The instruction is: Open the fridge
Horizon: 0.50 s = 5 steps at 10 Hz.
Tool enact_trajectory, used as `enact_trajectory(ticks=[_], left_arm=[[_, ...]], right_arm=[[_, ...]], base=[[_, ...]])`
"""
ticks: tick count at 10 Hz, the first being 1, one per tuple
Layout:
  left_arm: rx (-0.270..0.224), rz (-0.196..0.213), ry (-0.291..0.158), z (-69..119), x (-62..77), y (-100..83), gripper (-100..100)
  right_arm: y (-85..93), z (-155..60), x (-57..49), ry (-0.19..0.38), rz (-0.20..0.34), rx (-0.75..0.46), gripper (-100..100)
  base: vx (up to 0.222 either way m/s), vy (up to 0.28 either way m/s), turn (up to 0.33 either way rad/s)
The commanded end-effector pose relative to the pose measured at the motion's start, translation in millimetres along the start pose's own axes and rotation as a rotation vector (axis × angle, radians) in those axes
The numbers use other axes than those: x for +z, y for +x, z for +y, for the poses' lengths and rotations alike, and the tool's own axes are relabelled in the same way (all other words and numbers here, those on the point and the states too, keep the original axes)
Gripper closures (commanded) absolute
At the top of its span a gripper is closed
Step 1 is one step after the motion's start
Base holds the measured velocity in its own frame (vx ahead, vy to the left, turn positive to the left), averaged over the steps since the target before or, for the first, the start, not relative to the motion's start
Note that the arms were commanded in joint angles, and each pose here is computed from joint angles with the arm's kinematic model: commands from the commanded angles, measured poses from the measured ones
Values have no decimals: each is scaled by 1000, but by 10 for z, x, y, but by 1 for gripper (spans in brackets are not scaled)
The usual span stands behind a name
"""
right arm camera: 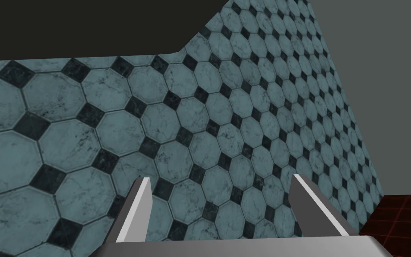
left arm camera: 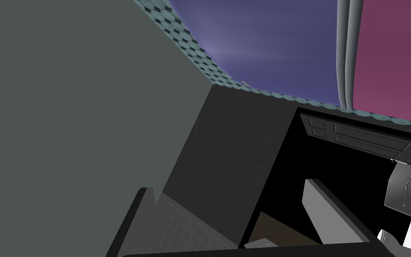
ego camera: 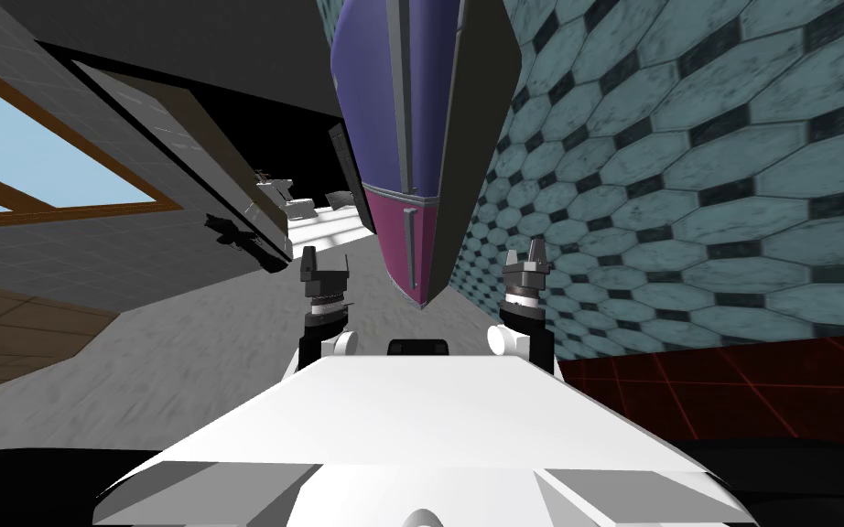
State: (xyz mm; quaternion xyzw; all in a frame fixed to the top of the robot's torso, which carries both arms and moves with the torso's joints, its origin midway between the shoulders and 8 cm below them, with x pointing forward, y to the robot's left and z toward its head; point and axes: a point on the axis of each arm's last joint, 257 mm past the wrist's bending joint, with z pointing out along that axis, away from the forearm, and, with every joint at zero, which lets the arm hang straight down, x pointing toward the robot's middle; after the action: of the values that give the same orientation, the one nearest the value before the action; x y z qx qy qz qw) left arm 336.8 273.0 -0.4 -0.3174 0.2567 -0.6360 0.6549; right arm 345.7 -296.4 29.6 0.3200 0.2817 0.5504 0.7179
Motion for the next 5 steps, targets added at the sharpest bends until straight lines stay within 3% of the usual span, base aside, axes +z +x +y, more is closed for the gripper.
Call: enact_trajectory(ticks=[1,5], left_arm=[[0,0,0,0,0,0,0],[0,0,0,-1,0,0,0]], right_arm=[[0,0,0,0,0,0,0],[0,1,0,0,0,0,0]], base=[[0,0,0],[0,0,0]])
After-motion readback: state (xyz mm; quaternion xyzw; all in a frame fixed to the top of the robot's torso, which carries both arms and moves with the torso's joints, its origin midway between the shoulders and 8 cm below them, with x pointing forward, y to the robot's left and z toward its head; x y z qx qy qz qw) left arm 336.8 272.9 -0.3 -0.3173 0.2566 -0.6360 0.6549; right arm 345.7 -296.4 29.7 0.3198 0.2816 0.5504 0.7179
